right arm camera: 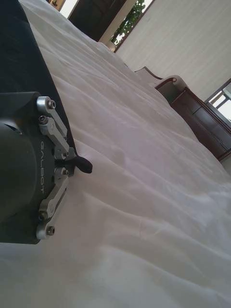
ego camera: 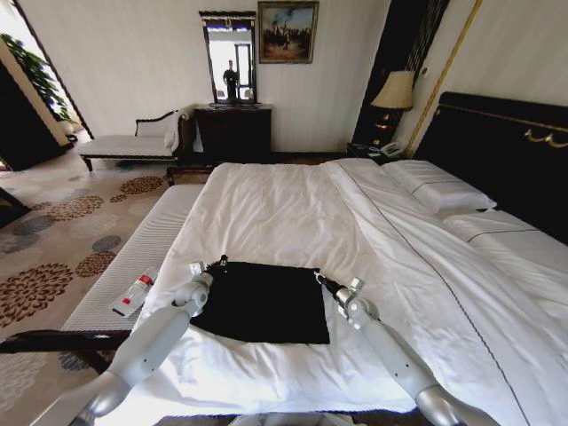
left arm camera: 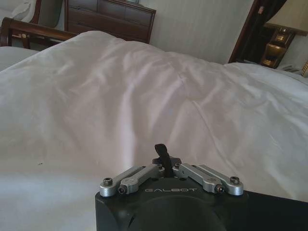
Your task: Fold the clothes on the bed.
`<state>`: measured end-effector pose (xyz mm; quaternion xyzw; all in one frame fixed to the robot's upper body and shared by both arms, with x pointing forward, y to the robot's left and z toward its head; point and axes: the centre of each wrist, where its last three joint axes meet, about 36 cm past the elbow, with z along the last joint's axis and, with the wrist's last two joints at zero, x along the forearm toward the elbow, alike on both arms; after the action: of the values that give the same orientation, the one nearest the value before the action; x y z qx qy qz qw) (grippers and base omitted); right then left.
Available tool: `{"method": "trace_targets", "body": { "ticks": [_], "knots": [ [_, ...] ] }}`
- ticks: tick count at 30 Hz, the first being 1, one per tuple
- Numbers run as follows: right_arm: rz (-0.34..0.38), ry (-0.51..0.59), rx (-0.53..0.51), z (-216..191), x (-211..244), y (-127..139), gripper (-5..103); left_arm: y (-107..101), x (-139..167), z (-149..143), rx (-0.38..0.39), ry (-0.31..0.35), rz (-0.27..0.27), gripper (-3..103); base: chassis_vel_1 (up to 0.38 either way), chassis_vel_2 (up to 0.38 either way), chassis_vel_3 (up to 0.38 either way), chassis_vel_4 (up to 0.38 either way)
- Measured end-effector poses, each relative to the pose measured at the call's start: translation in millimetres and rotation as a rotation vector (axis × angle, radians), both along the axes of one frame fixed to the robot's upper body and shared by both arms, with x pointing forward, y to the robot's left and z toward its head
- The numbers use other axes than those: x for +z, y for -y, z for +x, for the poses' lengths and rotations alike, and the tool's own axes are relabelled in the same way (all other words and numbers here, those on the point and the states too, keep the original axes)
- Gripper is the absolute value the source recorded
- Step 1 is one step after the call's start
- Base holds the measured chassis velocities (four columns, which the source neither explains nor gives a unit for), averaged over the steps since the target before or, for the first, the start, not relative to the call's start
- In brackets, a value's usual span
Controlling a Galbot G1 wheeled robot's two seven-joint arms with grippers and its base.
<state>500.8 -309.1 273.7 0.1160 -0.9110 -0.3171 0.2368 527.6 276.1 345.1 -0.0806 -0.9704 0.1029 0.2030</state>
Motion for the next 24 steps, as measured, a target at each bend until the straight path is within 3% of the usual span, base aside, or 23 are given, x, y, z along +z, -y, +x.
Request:
{"method": "trace_targets", "body": {
  "ticks": [13, 24],
  "knots": [
    [-0.009, 0.036, 0.007, -4.1, 22.1, -0.5, 1, 3.2, 7.3, -6.0, -0.003, 0.025, -0.019, 1, 0.000, 0.000, 0.000, 0.000],
    [-0.019, 0.158, -0.006, -5.8, 96.9, -2.4, 1, -3.0, 56.2, -26.6, 0.004, 0.152, -0.096, 1, 0.000, 0.000, 0.000, 0.000]
  ]
}}
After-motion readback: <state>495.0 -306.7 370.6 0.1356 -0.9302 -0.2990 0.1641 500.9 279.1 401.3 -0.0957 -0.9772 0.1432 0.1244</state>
